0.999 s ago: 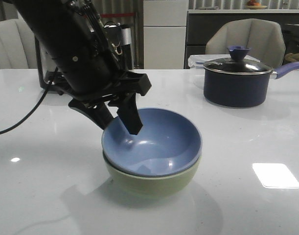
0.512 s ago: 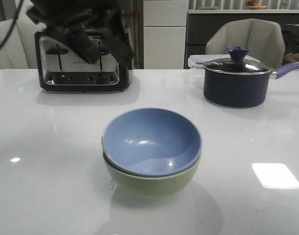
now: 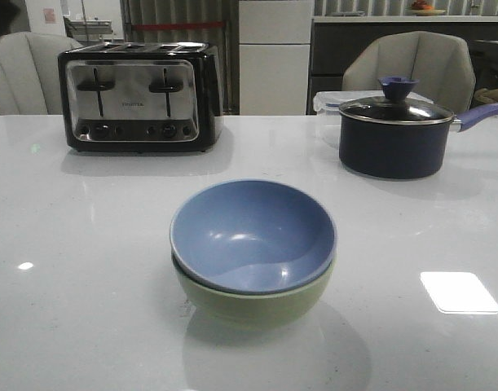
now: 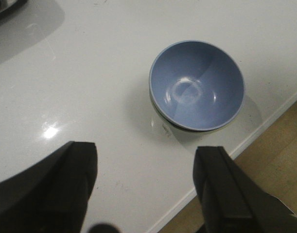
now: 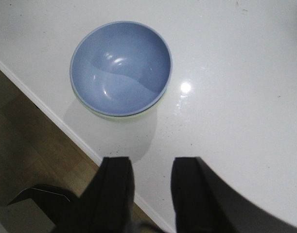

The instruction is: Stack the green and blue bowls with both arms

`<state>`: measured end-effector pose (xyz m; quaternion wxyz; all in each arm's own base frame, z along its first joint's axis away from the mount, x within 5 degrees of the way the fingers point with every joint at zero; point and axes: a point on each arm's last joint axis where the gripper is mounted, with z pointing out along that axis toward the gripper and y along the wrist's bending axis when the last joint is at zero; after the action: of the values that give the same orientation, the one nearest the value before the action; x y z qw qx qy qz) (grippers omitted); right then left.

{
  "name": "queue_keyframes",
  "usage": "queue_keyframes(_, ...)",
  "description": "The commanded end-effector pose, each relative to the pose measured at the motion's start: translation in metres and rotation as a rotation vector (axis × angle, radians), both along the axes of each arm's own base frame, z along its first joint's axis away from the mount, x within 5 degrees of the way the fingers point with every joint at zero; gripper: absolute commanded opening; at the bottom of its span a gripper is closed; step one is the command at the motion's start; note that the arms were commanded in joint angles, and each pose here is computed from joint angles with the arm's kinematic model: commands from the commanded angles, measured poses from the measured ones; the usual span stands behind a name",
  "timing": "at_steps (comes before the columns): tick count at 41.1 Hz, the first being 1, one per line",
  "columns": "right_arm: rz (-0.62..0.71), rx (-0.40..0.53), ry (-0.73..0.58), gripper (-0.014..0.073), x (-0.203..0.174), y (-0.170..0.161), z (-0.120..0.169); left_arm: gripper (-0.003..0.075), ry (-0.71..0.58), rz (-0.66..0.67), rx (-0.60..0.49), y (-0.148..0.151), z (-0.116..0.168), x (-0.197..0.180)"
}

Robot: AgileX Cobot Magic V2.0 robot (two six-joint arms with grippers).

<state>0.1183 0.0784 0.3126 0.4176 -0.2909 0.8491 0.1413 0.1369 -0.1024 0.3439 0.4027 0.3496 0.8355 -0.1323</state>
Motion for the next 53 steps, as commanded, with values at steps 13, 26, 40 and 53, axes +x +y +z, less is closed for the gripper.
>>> queue_keyframes(13, -0.033, 0.034, -0.061, 0.0342, 0.002, -0.002, 0.013, 0.0486, -0.184, 0.0, -0.124, 0.032, 0.008, -0.048)
queue_keyframes(26, -0.031, 0.087, -0.089, 0.034, -0.032, -0.019, 0.024, 0.0486, -0.184, 0.0, -0.123, 0.032, 0.008, -0.048)
queue_keyframes(40, -0.028, 0.086, -0.091, 0.0147, -0.036, -0.021, 0.024, 0.0224, -0.184, 0.0, -0.123, 0.032, 0.008, -0.048)
queue_keyframes(53, -0.027, 0.083, -0.086, 0.0057, -0.036, -0.021, 0.024, 0.0093, -0.184, 0.0, -0.123, 0.032, 0.008, -0.048)
